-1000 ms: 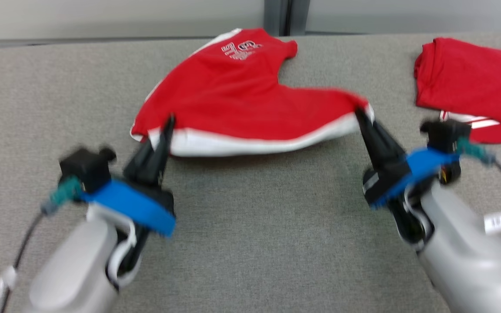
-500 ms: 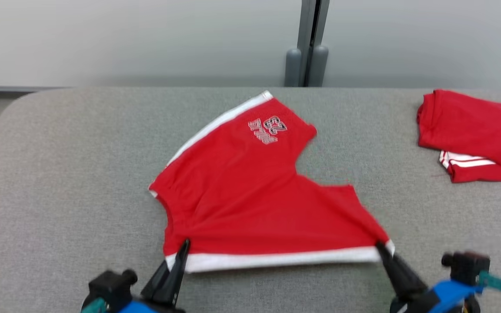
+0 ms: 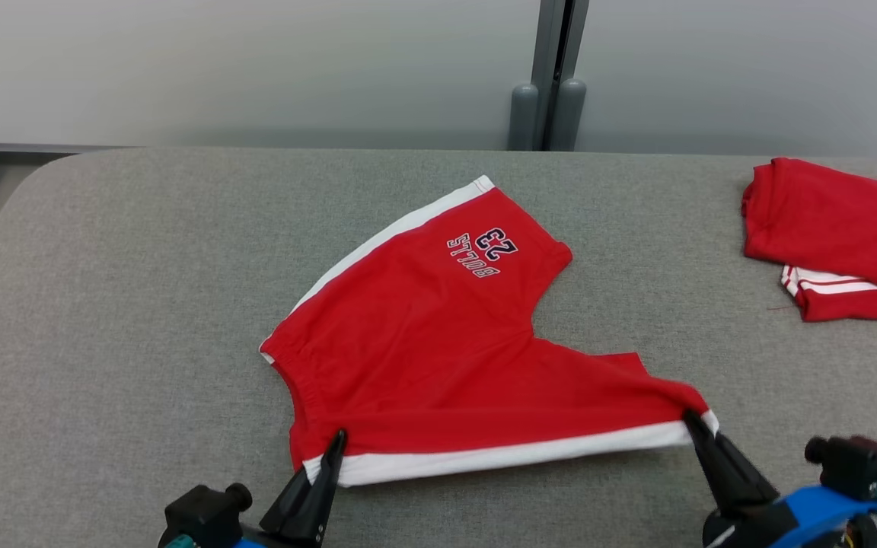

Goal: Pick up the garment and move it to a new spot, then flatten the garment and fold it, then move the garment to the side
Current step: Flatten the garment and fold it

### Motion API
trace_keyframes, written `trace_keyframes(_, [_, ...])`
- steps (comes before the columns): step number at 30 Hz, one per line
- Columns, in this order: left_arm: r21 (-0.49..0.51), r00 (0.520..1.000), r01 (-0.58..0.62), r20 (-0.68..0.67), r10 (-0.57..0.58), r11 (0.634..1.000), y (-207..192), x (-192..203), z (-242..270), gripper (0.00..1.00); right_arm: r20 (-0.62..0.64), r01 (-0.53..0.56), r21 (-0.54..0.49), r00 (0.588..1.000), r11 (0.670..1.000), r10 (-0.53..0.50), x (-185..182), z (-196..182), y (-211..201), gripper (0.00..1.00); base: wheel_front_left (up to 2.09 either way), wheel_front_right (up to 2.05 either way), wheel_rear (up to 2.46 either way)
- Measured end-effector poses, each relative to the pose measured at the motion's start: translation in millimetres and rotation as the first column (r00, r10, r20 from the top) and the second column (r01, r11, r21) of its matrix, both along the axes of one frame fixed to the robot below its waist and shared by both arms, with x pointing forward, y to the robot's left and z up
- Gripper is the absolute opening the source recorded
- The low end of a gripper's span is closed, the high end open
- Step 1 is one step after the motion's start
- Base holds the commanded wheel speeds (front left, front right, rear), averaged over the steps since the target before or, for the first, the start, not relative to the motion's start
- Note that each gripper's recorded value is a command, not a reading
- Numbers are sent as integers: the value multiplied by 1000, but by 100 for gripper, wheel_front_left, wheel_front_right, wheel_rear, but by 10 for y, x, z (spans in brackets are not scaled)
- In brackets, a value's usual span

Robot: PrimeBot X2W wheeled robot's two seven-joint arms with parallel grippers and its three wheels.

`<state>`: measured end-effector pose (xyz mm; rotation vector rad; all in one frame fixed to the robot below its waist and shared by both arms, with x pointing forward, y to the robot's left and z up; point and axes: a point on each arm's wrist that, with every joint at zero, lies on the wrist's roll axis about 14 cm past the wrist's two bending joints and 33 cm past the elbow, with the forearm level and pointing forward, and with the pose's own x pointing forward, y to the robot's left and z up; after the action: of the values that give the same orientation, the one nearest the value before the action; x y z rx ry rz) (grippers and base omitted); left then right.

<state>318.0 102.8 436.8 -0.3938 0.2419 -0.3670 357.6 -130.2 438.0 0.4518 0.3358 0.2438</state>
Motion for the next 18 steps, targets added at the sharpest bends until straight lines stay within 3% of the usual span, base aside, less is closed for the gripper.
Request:
trace_keyframes(9, [-16,996,-44,75,45,999,89,409,191,0,141,-80,-67,986,995,89,1000,431,256,0,0,0,0])
trace_keyframes(18, [-16,987,-128,95,129,992,295,883,241,0,136,-207,-138,965,969,226,1942,523,849,0,0,0,0])
